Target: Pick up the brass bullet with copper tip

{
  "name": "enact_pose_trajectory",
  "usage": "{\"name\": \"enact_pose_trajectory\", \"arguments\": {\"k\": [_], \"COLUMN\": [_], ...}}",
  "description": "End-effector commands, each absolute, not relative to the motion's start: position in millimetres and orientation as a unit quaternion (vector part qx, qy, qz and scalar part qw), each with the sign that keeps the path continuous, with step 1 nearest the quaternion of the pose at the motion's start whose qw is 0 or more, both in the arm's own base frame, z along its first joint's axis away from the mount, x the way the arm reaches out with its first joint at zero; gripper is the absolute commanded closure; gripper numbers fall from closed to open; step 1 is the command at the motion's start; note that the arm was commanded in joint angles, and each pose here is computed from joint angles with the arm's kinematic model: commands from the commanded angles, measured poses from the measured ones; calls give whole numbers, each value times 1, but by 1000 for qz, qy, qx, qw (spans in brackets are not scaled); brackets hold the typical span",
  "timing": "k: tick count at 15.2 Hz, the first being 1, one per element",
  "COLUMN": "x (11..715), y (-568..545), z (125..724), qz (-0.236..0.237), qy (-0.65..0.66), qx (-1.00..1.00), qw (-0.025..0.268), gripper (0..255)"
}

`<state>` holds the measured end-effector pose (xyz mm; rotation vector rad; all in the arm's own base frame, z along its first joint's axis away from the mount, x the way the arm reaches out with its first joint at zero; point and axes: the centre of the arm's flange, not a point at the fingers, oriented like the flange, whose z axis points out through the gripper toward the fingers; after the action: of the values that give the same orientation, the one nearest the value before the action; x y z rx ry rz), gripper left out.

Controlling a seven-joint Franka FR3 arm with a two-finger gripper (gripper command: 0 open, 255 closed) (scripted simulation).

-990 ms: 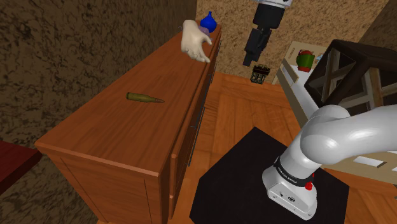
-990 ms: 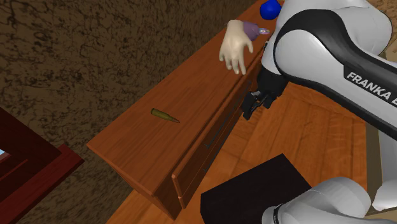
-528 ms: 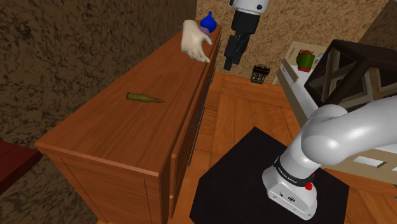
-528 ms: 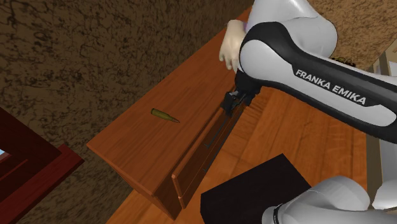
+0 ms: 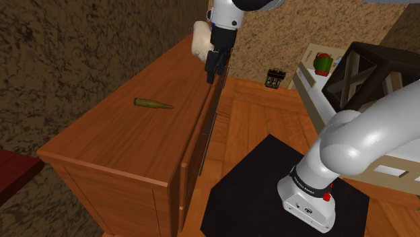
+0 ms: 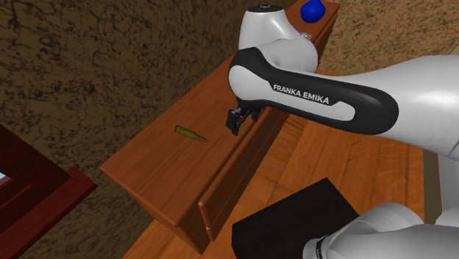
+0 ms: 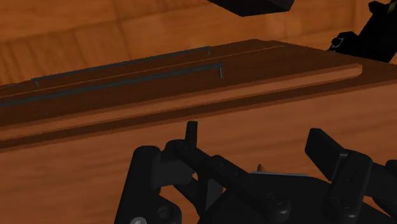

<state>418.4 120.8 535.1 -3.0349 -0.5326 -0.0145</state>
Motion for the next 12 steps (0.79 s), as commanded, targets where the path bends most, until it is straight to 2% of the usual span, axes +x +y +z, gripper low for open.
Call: {"name": "enact_pose_trajectory", "arguments": {"k": [1,12], "x": [440,531], "y": [138,235], "z": [525,464], "qz": [-6,-11], "qy": [-187,-262], "qx": [-982,-965], "qw": [28,16], "gripper": [0,0]}}
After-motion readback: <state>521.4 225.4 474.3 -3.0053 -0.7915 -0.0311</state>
